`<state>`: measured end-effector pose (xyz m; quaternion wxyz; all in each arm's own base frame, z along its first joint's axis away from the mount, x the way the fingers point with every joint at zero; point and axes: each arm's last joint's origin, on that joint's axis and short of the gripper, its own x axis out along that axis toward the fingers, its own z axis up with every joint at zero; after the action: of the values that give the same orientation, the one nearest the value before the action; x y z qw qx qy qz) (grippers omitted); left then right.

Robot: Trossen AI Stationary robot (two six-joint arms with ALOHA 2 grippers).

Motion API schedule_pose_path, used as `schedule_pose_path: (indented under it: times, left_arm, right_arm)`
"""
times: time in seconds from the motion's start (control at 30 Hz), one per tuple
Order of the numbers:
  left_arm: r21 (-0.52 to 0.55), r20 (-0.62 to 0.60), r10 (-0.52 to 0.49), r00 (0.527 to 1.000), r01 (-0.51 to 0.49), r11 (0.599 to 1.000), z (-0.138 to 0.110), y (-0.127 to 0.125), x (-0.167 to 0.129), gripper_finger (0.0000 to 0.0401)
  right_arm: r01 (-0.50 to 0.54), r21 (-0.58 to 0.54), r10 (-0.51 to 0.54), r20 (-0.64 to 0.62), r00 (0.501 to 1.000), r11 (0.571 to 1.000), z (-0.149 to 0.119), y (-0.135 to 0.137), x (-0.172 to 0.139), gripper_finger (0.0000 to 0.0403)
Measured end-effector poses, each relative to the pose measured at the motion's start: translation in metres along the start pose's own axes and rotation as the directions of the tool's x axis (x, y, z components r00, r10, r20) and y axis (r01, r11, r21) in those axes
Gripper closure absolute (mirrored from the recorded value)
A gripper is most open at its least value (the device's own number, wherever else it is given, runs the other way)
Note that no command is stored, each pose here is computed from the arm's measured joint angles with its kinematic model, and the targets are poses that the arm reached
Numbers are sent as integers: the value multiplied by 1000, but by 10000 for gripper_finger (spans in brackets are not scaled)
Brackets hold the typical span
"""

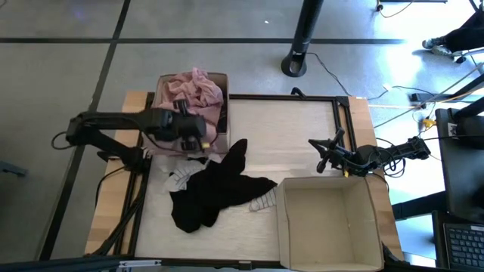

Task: Sort clothes
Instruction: Put the pink sleepwear into the top white laundry organizer

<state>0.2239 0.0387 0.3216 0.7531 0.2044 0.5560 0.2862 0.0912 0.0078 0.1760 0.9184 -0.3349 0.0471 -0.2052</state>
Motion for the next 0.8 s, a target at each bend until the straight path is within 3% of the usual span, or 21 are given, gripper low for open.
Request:
schedule_pose_path:
  times: [0.17,0.33,0.53,0.7,0.8]
  left_arm:
    - [-102,58,-25,998,31,994,2,37,15,401]
    - [-211,123,83,989,-56,976,5,74,33,401]
    - [-351,214,155,965,-72,933,3,112,50,401]
    - [-346,206,64,976,12,938,-6,122,67,401]
    - [-335,240,62,969,23,942,-6,119,56,401]
  right_arm:
    - [3,-5,-3,-3,1000,1000,0,0,0,386]
    - [3,-6,-3,-3,1000,1000,0,0,0,386]
    - [3,-6,-3,-3,1000,1000,0,0,0,386]
    - [2,-6,-2,-3,1000,1000,0,0,0,386]
    - [3,-6,-3,-4,1000,1000,0,0,0,386]
